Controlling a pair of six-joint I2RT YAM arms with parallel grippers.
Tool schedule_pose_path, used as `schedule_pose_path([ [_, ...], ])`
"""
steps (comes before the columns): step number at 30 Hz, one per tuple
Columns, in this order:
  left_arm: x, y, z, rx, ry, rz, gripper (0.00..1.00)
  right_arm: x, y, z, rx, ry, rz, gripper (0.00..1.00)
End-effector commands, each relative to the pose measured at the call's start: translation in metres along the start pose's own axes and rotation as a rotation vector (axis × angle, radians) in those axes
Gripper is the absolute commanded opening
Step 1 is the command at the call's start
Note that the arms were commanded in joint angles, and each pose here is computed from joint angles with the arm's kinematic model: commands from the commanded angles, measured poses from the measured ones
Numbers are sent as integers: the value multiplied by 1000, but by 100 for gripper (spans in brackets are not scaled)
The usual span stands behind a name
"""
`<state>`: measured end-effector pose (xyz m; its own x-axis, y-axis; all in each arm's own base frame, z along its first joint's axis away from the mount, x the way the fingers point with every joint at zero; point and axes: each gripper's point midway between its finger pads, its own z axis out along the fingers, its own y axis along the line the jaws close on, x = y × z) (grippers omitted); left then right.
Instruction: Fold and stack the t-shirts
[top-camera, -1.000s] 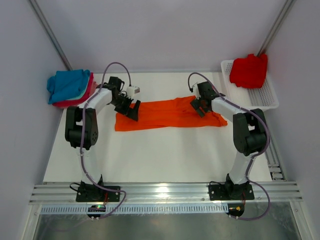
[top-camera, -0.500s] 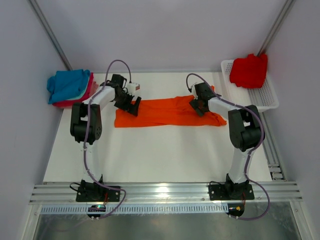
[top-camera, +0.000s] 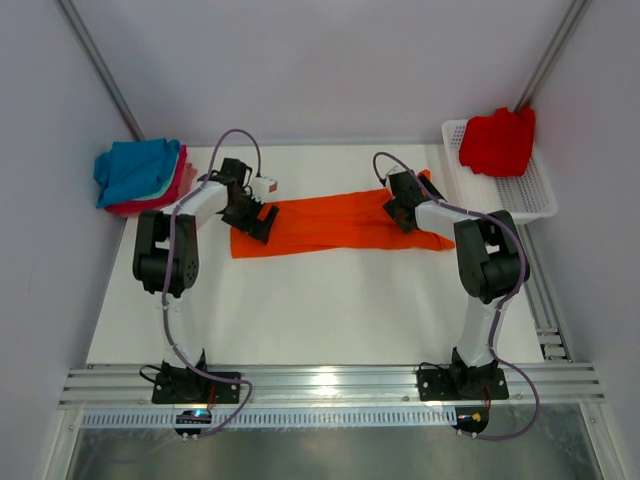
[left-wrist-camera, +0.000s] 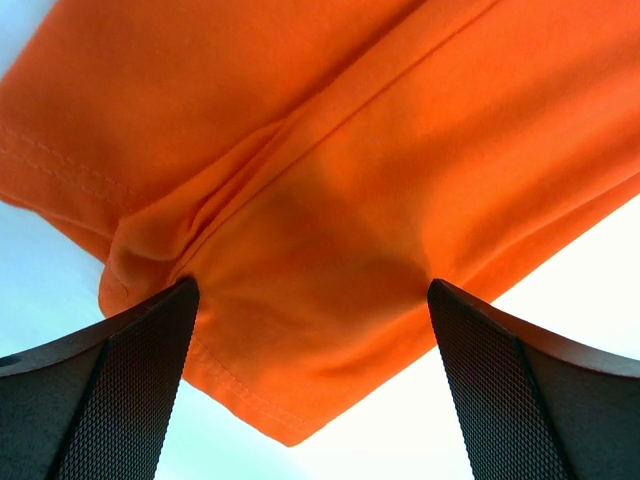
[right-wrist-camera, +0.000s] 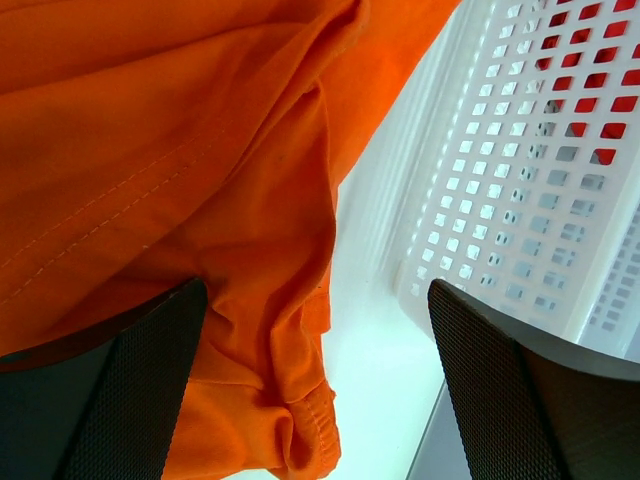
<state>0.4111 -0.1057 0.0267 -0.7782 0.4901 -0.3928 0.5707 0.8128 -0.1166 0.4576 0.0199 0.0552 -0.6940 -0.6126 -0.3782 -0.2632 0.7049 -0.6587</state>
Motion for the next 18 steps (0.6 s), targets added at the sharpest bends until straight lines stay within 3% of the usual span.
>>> schedule_pose_path([
  [1,15,0,-14,-26,27,-1,99,2,-17,-8,57,-1,17,95],
  [6,-15,-9,-32,17,-72,16,99,-4,-27,-20,62,-27,44,95],
  [11,-70,-11,-54,54,-214,40,99,-9,-32,-26,64,-35,74,95],
  [18,-107,1,-57,35,-263,69,99,-5,-35,-33,71,-30,84,95],
])
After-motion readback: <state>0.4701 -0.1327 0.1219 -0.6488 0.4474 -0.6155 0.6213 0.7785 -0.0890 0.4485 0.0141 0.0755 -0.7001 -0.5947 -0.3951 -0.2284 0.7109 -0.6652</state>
